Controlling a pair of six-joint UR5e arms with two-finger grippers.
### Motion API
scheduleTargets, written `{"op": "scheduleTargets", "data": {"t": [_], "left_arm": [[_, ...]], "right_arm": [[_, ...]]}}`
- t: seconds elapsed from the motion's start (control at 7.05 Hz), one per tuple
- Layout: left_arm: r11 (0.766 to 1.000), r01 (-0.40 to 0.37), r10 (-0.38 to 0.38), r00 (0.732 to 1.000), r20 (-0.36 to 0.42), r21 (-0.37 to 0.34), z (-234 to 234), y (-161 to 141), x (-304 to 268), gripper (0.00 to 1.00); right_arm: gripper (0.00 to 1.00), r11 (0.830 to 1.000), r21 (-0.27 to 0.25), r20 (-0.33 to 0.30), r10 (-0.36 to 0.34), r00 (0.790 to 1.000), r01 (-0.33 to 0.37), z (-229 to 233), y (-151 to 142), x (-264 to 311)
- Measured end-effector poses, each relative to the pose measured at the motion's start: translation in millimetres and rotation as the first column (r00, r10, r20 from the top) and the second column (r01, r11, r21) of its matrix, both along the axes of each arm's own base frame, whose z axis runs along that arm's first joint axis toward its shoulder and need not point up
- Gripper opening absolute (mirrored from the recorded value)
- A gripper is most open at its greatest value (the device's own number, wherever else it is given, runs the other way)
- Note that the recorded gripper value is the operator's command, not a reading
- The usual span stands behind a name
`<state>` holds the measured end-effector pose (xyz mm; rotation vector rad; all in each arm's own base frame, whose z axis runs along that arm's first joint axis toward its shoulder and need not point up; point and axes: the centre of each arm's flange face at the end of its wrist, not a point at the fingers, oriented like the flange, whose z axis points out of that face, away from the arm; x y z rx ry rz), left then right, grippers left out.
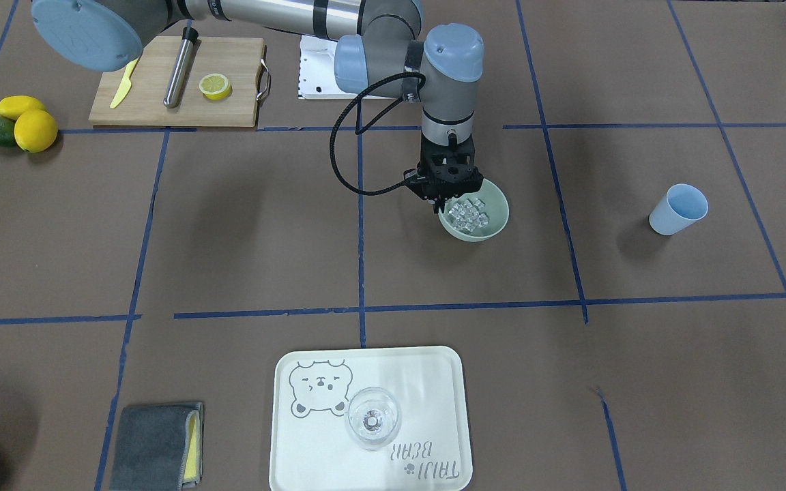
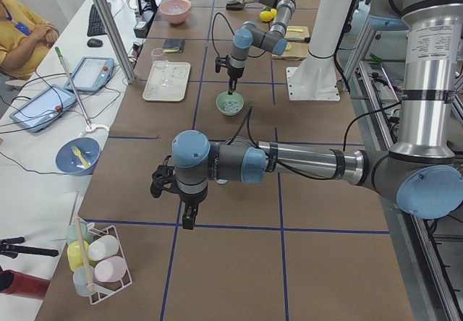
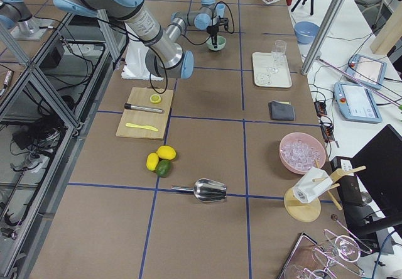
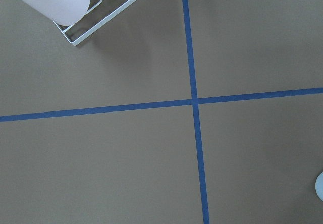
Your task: Pour ice into bowl
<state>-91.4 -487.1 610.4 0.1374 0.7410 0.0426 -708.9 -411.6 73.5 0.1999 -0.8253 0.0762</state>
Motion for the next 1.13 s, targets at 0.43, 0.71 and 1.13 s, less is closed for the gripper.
{"op": "scheduleTargets", "data": {"t": [0.43,0.71,1.13], "left_arm": [[1.000,0.000,0.000,1.000,-0.001,-0.010,5.0,3.2,0.1,1.00],[1.000,0.001,-0.001,1.000,-0.002,-0.014,6.9,5.6,-0.1,1.00],[1.000,0.000,0.000,1.000,-0.002,-0.013,6.3,5.3,0.4,1.00]], "right_arm": [[0.00,0.999,-0.039,0.087,0.006,0.996,-0.003,-6.4,-50.8,71.4],[0.00,0.998,-0.039,0.127,-0.038,0.991,0.043,48.1,-84.9,163.9],[0.00,0.982,0.056,0.096,-0.185,0.978,0.181,182.4,-94.2,326.4]]}}
